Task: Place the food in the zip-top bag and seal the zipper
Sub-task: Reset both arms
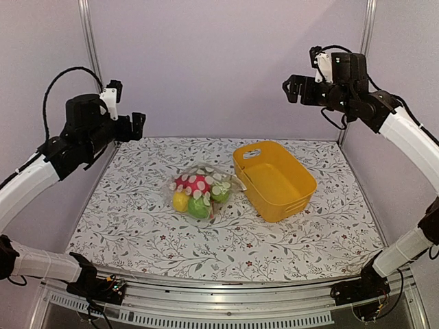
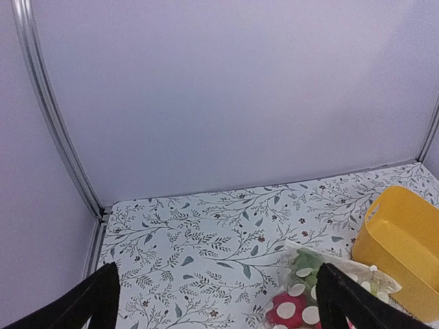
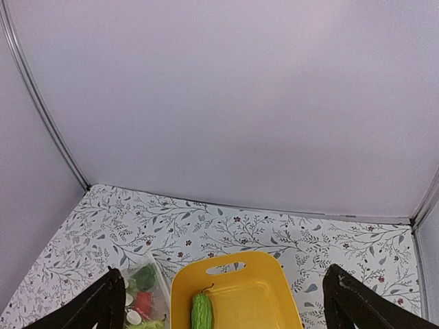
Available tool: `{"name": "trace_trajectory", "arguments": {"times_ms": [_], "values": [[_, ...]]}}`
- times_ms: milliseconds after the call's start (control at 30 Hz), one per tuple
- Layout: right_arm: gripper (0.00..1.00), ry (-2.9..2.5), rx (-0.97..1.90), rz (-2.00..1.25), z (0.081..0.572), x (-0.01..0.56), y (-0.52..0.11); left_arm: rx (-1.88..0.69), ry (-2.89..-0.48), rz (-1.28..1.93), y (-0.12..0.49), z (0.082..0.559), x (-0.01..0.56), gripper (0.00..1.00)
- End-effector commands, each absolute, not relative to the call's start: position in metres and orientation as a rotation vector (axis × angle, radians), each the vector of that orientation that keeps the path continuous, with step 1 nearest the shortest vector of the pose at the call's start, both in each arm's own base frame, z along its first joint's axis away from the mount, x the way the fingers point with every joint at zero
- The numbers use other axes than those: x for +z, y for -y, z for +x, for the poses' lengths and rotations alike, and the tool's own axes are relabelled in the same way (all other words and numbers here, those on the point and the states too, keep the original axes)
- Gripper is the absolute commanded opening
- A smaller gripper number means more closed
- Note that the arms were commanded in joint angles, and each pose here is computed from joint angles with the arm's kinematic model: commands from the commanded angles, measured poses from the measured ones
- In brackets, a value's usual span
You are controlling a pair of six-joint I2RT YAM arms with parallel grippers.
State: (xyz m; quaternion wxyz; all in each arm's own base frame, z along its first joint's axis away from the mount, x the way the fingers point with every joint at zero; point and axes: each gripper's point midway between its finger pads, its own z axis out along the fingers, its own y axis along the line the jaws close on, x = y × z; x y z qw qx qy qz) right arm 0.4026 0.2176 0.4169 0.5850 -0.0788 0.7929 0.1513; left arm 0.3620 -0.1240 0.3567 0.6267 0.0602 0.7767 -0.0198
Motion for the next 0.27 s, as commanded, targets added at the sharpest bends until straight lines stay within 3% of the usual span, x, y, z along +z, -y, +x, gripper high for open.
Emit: {"name": "trace_trajectory", "arguments": {"times_ms": [0, 233], "values": [[0.99, -1.745, 0.329, -0.068, 0.4042, 0.4441, -0.2016, -0.062, -1.725, 0.091, 0.1151, 0.3592, 0.3857, 1.0], [0.99, -1.755, 0.342, -0.105, 0.4018, 0.4384, -0.2061, -0.053, -1.709, 0.101, 0.1163, 0.3615, 0.388, 1.0]]}}
